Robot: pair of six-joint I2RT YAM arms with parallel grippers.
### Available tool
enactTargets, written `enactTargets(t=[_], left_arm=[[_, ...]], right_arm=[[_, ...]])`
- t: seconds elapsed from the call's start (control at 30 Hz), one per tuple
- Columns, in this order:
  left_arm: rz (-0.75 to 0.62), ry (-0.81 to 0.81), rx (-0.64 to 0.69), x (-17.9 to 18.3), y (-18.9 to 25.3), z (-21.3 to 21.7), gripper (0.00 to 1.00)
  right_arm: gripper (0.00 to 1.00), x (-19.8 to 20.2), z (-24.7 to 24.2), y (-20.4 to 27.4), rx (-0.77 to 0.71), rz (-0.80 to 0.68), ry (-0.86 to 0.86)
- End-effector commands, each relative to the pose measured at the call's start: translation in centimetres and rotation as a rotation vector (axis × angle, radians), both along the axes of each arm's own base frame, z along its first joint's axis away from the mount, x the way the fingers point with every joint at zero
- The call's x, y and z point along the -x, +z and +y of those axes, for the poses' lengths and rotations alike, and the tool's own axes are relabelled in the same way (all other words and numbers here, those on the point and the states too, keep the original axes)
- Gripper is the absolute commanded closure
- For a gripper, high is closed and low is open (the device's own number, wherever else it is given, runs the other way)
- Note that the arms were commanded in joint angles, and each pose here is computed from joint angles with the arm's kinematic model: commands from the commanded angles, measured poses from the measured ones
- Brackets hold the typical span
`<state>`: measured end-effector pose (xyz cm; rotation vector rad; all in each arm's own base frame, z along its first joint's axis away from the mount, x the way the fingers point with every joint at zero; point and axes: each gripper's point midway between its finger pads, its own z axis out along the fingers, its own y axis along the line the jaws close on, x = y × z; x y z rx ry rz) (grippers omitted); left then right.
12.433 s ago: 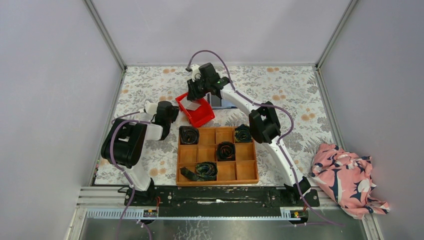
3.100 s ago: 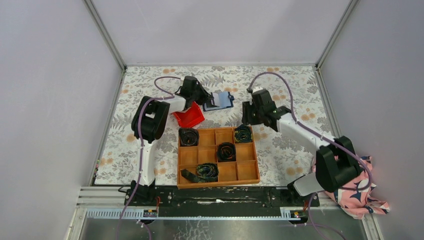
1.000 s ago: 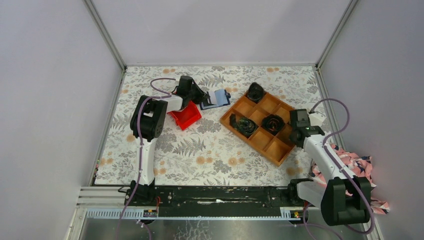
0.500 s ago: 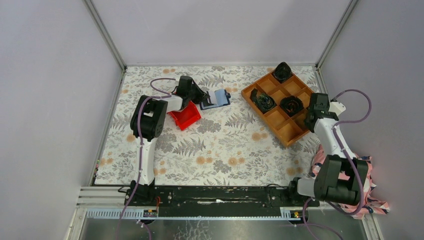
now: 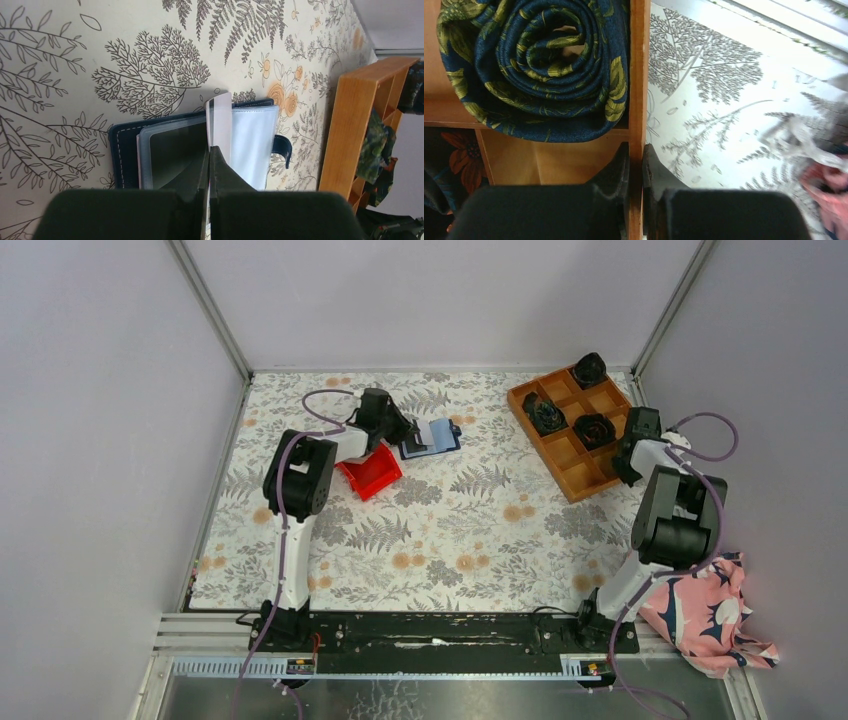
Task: Put the credit cards into the card holder
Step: Move the distractor to the corner of the board.
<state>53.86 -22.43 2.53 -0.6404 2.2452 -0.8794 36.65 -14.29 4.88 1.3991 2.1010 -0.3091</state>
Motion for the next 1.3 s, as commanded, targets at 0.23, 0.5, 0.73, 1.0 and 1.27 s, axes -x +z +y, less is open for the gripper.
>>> enactTargets(t=[0.23, 0.5, 0.73, 1.0, 1.27], left_arm=[[0.190, -0.074, -0.204, 5.4, -7.3, -0.4, 1.00], [0.195, -0.119, -0.203, 7.2, -7.2, -1.8, 1.00], [0.188, -0.142, -0.188, 8.4, -6.6, -2.0, 1.00], [0.168, -0.189, -0.176, 9.3, -5.8, -2.7, 1.00], [0.158, -0.232, -0.187, 10.7, -5.4, -4.0, 1.00]], right_arm=[[0.79, -12.0, -0.5, 5.8, -0.102, -0.455, -0.048], [0.48, -11.0, 0.5, 7.2, -0.068, -0.510, 0.055], [0.36, -9.6, 2.0, 12.0, 0.019, -0.558, 0.160], [0.35, -10.4, 12.1, 16.8, 0.122, -0.550, 0.578], [0.35, -11.0, 26.4, 13.1, 0.062, -0.404, 1.062]])
